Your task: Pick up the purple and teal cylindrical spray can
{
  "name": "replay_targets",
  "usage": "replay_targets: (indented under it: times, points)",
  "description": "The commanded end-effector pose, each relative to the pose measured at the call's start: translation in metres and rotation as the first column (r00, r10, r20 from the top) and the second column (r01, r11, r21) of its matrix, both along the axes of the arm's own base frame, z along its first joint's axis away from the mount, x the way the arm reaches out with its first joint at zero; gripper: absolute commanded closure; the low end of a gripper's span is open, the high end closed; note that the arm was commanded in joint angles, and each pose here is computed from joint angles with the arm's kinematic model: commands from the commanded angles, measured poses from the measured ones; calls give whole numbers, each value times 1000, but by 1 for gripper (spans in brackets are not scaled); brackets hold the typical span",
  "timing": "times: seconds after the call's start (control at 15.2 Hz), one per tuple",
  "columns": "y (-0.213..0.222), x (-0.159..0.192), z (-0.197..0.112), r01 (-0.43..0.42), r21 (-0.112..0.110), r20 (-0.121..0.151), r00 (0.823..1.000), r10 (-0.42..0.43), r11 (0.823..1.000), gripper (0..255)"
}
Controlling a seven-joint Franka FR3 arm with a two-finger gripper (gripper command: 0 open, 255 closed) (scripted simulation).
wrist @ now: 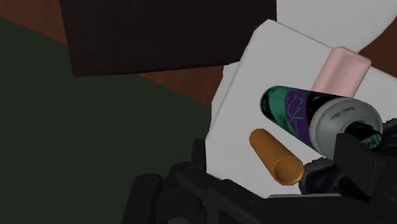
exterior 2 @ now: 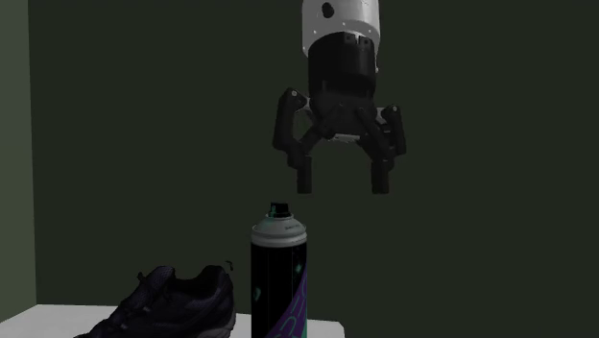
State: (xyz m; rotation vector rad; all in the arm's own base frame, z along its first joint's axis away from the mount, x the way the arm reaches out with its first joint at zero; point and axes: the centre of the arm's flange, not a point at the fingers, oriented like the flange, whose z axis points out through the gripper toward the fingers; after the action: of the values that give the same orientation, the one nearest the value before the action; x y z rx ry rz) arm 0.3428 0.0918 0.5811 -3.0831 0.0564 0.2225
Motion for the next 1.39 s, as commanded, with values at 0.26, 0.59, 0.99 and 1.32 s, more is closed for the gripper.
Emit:
replay_targets:
  times: [0.26,0.59,0.99,1.32]
  points:
    - [78,14,-1,-68,-12,-164,984,65,998,0]
    - [78,14,-28,-68,-12,-164,984,65,998,0]
    - [78,14,-41,-68,-12,-164,984,65,998,255]
    - [78,14,-41,-68,-12,-164,984,65,998,255]
